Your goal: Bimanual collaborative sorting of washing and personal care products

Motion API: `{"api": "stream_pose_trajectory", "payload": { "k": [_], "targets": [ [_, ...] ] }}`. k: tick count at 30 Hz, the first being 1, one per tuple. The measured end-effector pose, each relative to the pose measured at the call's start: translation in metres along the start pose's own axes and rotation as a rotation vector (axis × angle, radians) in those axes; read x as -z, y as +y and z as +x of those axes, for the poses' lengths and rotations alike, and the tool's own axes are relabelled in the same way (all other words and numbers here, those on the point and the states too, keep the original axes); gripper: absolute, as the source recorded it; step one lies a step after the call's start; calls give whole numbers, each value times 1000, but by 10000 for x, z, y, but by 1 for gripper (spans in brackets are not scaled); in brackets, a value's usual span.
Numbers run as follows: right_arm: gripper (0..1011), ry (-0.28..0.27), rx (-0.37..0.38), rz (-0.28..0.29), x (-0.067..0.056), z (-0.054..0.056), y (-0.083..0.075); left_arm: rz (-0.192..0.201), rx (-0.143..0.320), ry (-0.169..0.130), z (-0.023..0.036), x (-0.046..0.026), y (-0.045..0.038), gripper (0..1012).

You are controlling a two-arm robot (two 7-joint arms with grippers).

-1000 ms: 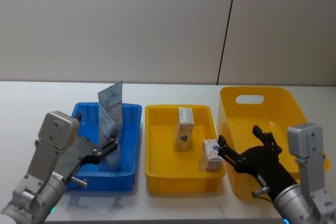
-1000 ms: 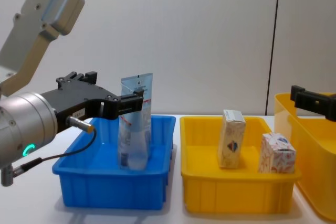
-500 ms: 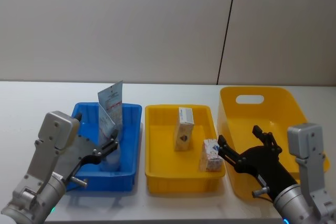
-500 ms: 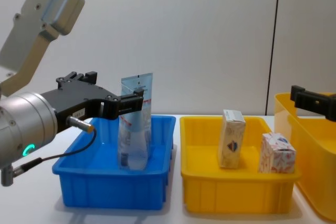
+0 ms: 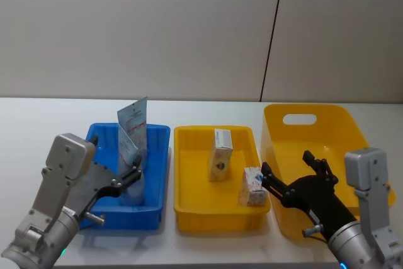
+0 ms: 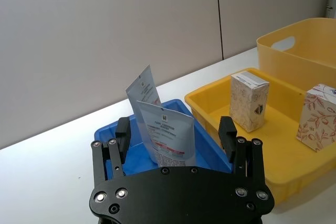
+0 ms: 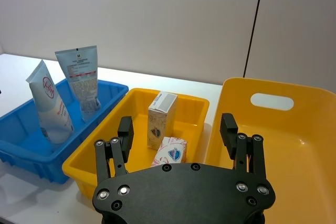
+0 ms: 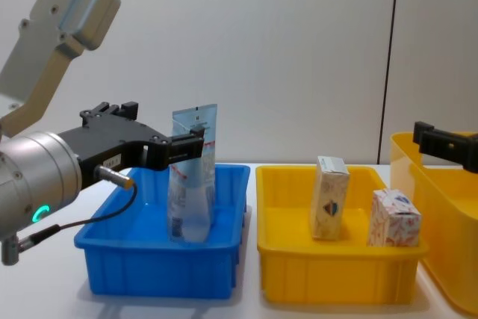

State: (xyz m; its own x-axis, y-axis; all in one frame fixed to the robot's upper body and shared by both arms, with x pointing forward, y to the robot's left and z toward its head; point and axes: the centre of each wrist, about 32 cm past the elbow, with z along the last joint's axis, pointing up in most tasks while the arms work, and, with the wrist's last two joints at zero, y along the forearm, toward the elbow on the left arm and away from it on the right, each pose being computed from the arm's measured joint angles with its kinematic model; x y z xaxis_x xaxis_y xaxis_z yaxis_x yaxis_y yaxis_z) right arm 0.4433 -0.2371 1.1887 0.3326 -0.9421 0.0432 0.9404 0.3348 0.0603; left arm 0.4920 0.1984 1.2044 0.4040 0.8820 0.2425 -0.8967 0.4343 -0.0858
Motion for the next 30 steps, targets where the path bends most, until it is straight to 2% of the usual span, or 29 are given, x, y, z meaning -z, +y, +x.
{"api": "stream_pose_trajectory", "payload": {
  "k": [30],
  "targets": [
    [1003, 0, 0, 0, 0, 0, 0, 0, 0, 0, 0, 0, 0, 1002]
  ]
}}
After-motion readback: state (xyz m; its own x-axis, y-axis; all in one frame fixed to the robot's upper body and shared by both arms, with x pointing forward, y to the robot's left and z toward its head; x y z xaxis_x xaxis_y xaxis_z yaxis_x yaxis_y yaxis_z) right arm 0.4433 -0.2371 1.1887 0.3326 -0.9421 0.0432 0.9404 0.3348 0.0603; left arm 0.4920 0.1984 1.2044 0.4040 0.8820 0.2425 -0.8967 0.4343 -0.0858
